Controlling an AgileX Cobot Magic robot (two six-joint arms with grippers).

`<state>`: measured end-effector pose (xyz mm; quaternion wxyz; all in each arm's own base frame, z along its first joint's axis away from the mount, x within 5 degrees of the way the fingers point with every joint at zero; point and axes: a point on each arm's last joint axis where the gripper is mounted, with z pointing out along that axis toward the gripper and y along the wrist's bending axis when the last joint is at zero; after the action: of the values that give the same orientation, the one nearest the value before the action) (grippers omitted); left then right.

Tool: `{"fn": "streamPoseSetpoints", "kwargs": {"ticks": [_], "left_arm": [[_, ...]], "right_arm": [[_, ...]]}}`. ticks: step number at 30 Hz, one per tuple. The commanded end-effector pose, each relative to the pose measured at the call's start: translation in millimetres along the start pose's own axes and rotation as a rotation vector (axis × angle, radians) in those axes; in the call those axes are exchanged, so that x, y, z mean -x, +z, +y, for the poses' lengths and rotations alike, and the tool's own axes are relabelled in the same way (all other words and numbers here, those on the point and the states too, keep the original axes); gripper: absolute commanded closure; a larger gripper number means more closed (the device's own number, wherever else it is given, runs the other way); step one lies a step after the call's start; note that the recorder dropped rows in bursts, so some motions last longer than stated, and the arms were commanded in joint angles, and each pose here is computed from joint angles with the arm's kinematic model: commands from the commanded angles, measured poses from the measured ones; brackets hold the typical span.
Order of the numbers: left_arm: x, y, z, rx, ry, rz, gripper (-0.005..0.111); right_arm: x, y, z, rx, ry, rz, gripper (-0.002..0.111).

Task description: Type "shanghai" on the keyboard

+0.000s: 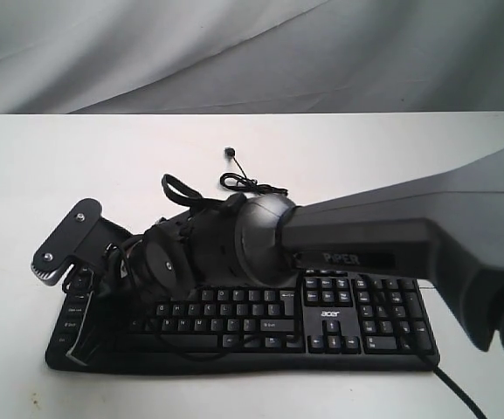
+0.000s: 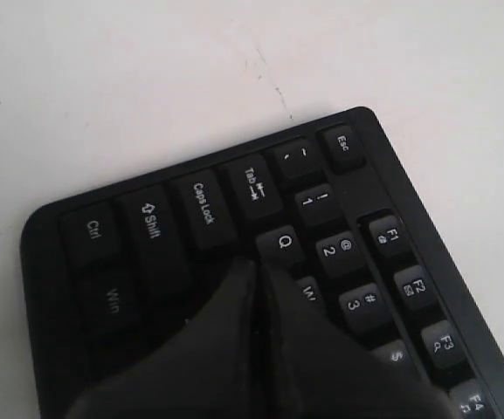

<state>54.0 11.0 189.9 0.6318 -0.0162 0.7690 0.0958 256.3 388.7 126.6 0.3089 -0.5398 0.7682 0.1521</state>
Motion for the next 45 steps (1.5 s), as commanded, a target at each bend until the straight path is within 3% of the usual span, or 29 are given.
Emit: {"fn": "streamPoseSetpoints", "kwargs": {"ticks": [1, 29, 39, 45], "left_arm": [[0, 0, -0.6, -0.008, -0.005, -0.011, 0.107], [0, 0, -0.6, -0.008, -0.005, -0.011, 0.107], [0, 0, -0.6, -0.008, -0.005, -0.011, 0.107], [0, 0, -0.6, -0.008, -0.005, -0.011, 0.107]], "right_arm": [[-3, 4, 0, 0.001, -0.017, 0.013, 0.108], [-14, 15, 2, 0.016, -0.028, 0.065, 0.108], [5, -16, -10, -0.010, -0.032, 0.018, 0.108], [-11, -43, -18, -0.048, -0.009, 0.002, 0.108]]}}
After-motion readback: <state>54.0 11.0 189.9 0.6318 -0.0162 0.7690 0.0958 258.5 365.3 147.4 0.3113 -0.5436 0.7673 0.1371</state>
